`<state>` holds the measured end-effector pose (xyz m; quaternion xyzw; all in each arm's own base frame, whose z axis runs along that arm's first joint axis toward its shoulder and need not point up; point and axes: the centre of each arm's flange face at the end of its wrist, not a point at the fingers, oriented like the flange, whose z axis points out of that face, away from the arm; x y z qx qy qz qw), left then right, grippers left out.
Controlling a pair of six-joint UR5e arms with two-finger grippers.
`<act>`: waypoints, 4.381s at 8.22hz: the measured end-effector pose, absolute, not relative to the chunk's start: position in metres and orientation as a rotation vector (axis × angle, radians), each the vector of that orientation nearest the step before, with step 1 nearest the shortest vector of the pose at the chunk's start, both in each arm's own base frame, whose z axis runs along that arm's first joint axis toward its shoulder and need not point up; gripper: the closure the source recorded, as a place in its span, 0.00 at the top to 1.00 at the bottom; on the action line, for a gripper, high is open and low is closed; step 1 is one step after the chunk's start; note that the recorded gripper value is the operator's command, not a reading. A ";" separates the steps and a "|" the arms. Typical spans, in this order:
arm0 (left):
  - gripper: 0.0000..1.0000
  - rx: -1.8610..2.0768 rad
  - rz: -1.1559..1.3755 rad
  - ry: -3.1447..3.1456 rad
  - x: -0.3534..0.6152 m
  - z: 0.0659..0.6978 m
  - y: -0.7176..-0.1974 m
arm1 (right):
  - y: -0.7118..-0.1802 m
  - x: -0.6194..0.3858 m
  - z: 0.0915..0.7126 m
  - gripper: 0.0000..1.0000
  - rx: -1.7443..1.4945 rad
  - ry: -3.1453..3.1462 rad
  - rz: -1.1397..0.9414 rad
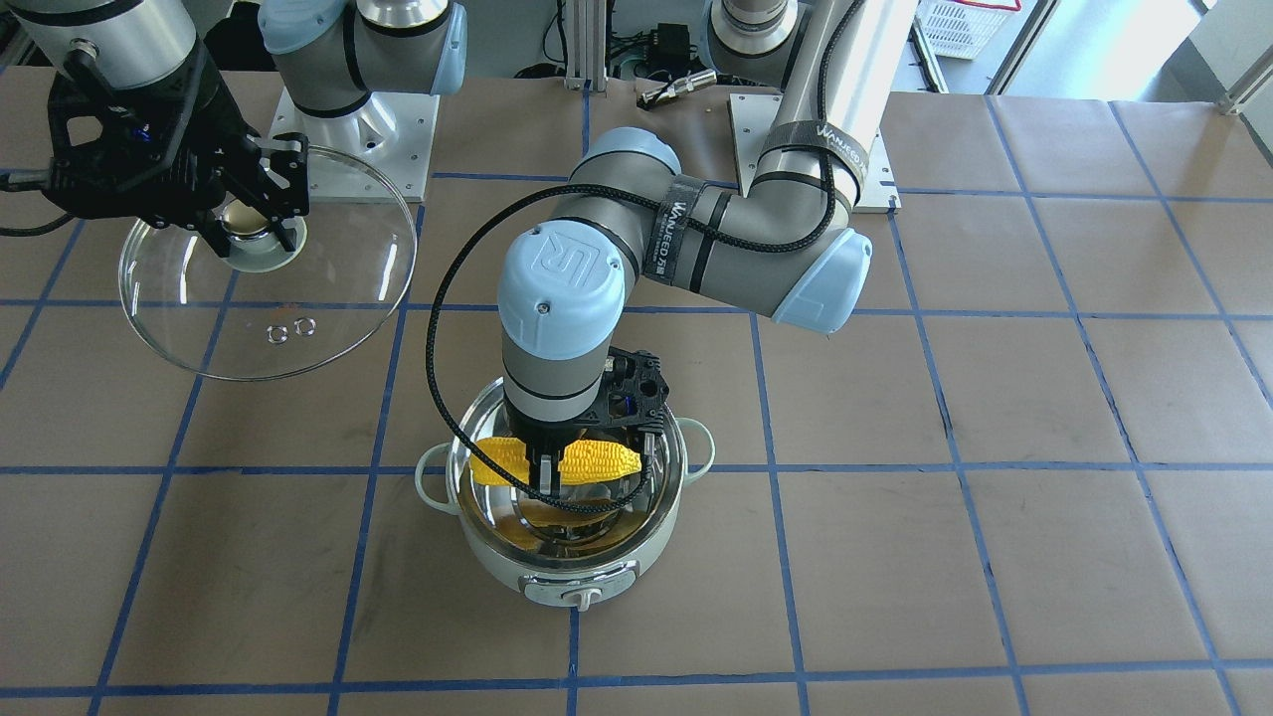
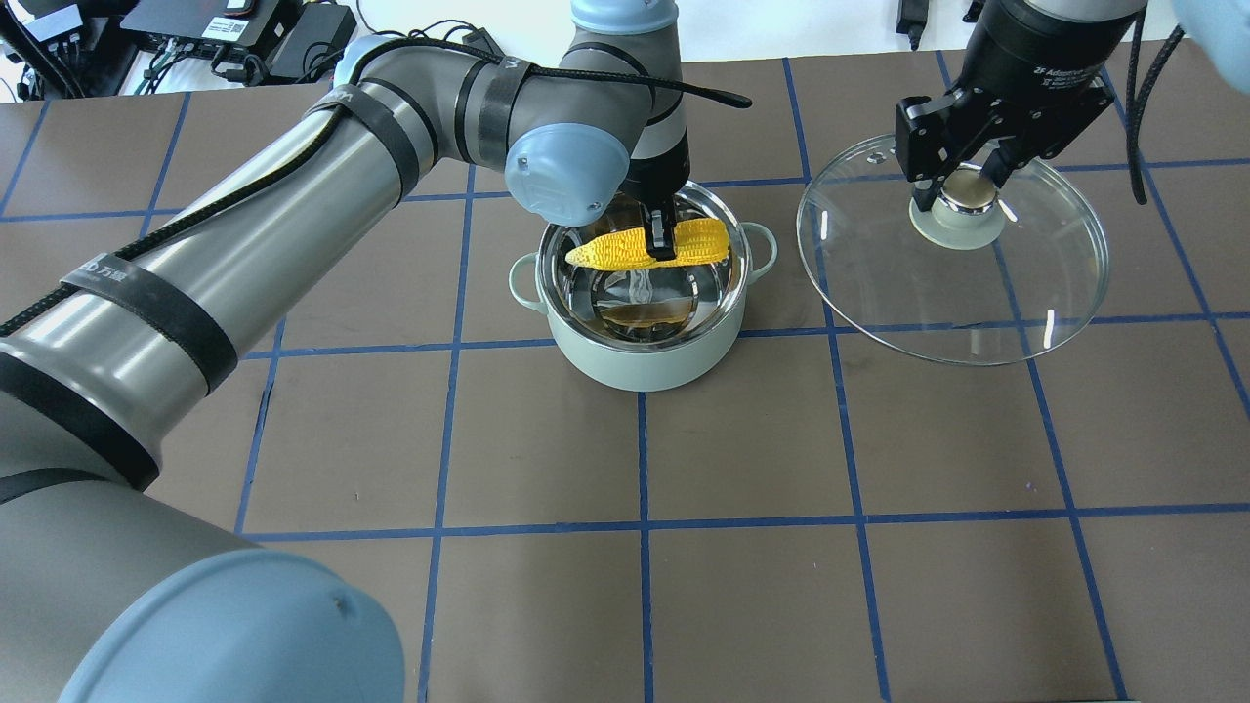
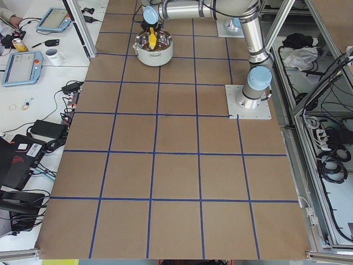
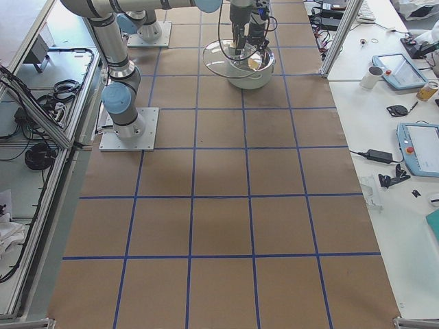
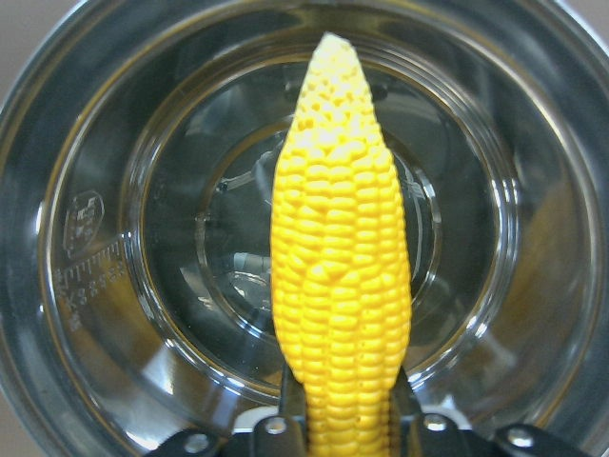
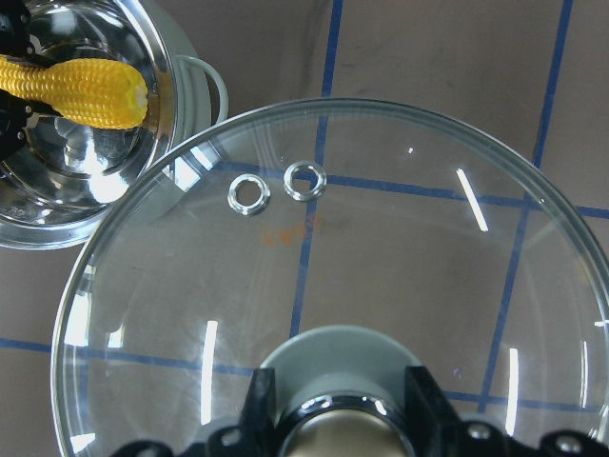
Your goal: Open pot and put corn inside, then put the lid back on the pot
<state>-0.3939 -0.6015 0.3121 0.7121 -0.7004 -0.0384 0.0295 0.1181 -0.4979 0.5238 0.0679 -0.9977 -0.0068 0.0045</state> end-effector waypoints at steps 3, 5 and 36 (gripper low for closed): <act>1.00 2.188 -0.120 -2.166 -0.394 0.313 -0.601 | -0.497 0.120 0.524 0.00 0.211 -3.131 -0.019; 1.00 2.180 -0.117 -2.163 -0.394 0.318 -0.600 | -0.497 0.120 0.524 0.00 0.210 -3.125 -0.020; 1.00 0.170 0.066 -3.144 -0.122 0.535 -0.548 | -0.599 0.350 0.361 0.00 -0.183 -3.157 0.165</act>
